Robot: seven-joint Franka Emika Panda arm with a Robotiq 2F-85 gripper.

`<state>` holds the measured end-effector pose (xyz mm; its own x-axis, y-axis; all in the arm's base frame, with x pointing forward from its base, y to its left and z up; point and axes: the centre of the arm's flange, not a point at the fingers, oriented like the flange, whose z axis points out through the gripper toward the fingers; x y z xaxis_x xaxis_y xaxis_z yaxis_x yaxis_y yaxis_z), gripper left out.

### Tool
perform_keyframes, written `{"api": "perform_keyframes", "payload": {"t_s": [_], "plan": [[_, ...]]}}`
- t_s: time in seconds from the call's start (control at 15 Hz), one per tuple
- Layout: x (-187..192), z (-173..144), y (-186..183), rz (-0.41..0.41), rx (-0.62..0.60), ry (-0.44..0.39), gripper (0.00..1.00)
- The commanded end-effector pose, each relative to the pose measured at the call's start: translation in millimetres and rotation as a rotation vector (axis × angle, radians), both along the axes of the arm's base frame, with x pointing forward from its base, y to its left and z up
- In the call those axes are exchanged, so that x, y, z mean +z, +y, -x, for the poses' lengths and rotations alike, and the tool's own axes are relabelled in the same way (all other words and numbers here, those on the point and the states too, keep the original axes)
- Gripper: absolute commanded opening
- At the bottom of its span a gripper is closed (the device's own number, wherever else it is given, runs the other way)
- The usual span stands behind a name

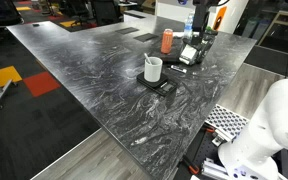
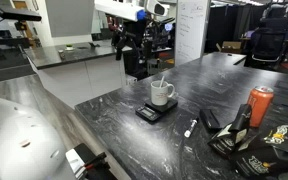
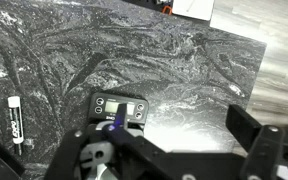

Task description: Move the sharpie to the counter, then shift the black packet to the left

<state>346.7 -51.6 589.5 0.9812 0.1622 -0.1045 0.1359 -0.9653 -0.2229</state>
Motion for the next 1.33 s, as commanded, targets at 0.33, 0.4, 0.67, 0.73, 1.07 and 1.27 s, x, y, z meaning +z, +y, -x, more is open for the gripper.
{"api": "perform_keyframes", "payload": {"t_s": [0.33,0.4,0.67,0.73,1.07,1.27], "plan": [[-27.9,-35.9,7.0,0.024,0.097,0.049,1.0],[-37.2,-45.6,9.6,0.037,0.116,0.053,1.0],[-62.8,-73.8,20.5,0.105,0.16,-0.045,1.0],[-65.9,-79.7,22.2,0.136,0.158,-0.086,1.0],[-76.9,-98.5,12.9,0.152,0.126,-0.248,1.0],[-84.7,-103.7,3.0,0.14,0.111,-0.284,0.83]]}}
